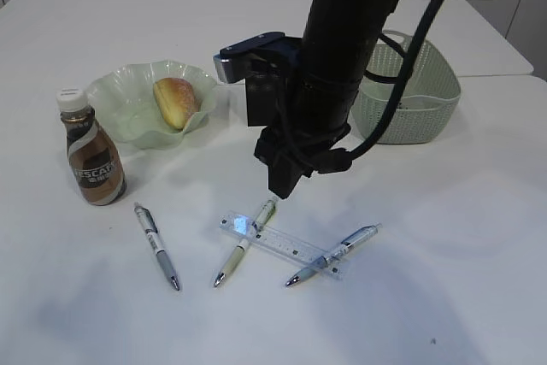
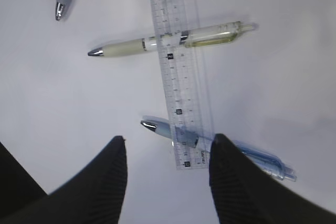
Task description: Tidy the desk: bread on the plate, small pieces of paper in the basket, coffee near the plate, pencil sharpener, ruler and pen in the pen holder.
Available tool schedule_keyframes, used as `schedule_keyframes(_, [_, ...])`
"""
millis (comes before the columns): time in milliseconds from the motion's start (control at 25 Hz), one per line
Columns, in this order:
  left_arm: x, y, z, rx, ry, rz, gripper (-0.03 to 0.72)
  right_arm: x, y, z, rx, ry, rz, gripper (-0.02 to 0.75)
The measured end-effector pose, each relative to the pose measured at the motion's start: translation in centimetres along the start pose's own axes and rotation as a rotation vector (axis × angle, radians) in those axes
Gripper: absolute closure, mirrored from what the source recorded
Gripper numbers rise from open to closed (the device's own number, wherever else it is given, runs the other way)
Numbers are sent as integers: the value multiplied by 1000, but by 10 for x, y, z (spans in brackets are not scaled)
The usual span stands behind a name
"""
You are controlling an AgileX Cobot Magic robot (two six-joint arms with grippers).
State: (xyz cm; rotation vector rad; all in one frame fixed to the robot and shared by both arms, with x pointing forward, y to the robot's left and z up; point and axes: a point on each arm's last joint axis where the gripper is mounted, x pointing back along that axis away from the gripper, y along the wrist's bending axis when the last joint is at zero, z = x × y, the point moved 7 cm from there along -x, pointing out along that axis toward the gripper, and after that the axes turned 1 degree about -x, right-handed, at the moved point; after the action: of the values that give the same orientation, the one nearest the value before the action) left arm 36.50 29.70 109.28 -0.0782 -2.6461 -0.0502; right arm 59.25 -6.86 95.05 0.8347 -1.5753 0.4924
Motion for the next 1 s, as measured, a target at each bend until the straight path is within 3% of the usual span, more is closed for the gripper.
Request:
schedule_keyframes(160, [0,0,0,0,0,0,347,-17,2,-1,20,25,-32,325])
schedule_keyframes(440, [0,0,0,0,0,0,347,-33,5,-7,116,27,-10,298])
schedule_keyframes(680, [0,0,0,0,0,0,347,-70,-6,-3,141,97,3,295])
schedule_keyframes(1000, [0,0,0,-1,0,-1,347,-90,-12,-5,137,97,11,293])
